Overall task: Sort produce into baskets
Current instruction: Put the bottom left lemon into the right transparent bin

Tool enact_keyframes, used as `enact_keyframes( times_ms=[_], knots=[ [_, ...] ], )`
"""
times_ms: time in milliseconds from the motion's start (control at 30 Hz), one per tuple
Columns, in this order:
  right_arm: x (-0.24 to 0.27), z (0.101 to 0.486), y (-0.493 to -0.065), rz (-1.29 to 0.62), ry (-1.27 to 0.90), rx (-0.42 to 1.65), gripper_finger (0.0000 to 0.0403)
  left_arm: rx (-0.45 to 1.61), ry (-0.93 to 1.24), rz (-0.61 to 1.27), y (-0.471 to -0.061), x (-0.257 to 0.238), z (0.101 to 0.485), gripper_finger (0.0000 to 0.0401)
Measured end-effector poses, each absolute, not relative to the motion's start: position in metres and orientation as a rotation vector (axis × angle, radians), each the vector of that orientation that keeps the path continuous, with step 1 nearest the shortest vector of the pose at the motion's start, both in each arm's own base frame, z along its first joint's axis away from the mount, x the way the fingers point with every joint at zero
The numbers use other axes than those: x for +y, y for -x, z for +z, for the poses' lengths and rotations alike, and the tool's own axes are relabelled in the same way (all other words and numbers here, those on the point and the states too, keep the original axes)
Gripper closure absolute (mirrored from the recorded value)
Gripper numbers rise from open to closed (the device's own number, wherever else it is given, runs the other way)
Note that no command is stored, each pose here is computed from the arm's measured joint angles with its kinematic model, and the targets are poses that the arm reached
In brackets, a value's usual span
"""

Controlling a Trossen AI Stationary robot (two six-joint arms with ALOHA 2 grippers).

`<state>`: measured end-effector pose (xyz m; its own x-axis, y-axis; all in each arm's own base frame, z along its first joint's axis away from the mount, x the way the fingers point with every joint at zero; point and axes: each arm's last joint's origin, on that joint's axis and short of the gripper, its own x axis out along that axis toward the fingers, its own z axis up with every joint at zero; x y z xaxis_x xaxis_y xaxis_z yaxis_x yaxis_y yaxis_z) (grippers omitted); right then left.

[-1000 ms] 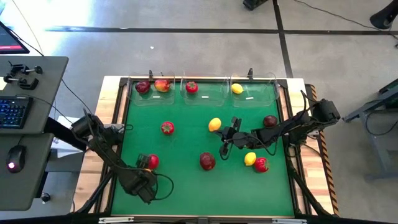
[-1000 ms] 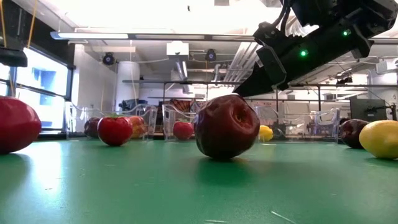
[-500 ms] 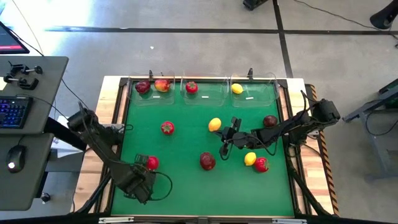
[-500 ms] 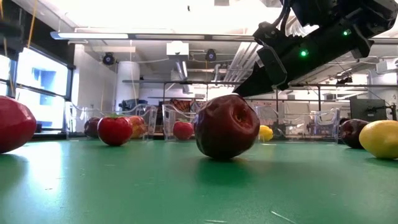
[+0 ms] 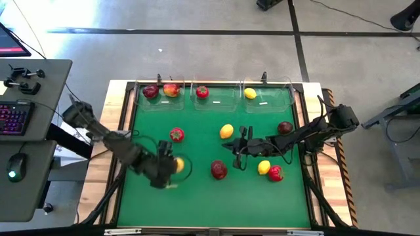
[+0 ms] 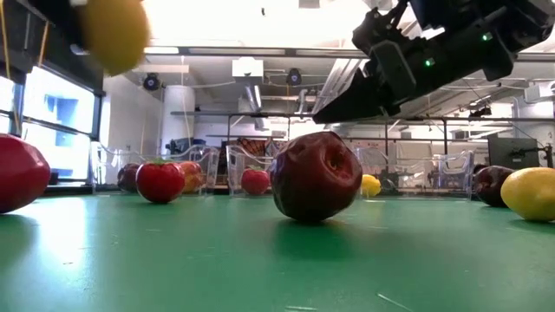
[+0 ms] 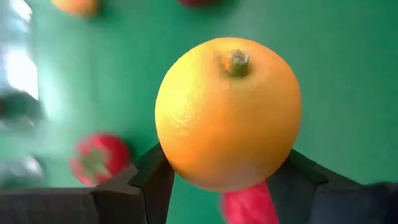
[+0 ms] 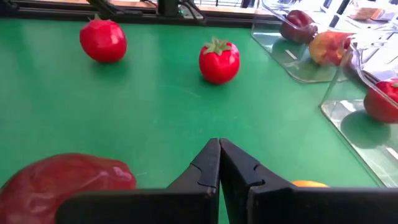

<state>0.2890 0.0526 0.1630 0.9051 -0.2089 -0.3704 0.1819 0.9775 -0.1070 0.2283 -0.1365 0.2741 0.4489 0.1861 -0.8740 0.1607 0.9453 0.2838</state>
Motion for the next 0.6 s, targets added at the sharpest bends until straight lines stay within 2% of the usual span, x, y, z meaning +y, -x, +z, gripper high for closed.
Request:
enact_keyframes(
  times_ms=[200,600],
  knots=[
    [0.047,0.163,-0.290,-0.221,0.066,0.390,0.0403,0.947,-0.421,-0.040,-0.259,-0.097,0.282,0.0208],
    [0.037,0.164,-0.291,-0.298,0.085,0.386,0.0403,0.688,-0.325,-0.155,-0.292,-0.027,0.245,0.0208]
  ],
)
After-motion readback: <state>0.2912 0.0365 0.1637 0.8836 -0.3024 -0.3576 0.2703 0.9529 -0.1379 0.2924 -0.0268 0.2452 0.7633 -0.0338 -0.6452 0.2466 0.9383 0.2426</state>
